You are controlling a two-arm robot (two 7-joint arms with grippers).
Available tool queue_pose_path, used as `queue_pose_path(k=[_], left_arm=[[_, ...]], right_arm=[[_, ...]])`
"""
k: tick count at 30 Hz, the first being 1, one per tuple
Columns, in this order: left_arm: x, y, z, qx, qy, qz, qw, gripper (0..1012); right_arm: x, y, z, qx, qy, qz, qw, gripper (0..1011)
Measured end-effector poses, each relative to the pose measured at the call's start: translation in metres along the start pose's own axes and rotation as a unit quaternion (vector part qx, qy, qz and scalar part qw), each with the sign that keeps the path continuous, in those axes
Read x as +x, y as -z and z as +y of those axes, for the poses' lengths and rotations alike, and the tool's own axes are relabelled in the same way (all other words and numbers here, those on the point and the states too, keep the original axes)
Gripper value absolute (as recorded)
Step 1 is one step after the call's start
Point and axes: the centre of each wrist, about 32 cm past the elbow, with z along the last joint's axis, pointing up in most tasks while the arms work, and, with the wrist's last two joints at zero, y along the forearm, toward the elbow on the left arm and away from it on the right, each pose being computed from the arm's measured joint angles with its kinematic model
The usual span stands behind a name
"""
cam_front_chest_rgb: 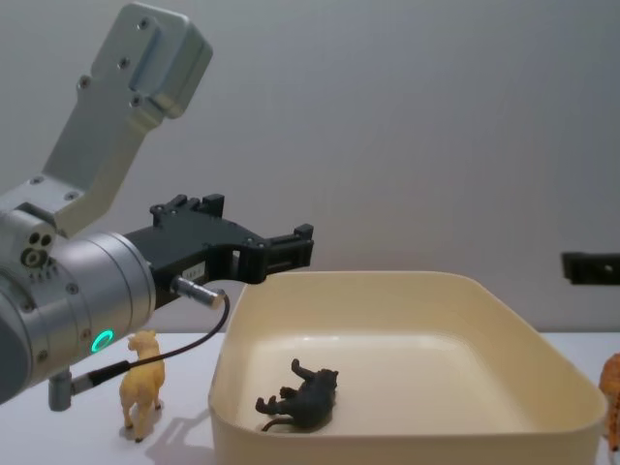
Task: Pick up the toy alternately with two hands and place it into the central storage box.
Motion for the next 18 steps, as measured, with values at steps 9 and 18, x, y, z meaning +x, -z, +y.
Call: queue_pose_path(k=[9,18], left_arm=[[0.0000,0.0000,0.0000,0.000,0.000,0.000,1.0000,1001],[0.0000,0.0000,0.0000,0.000,0.000,0.000,1.0000,1001]], right_arm=[[0.009,0.008,-0.011,-0.030,0.019,-0.002,0.9994,1001],[0.015,0.024,-0.007,-0.064,0.038,0.001,0.9972,1001]])
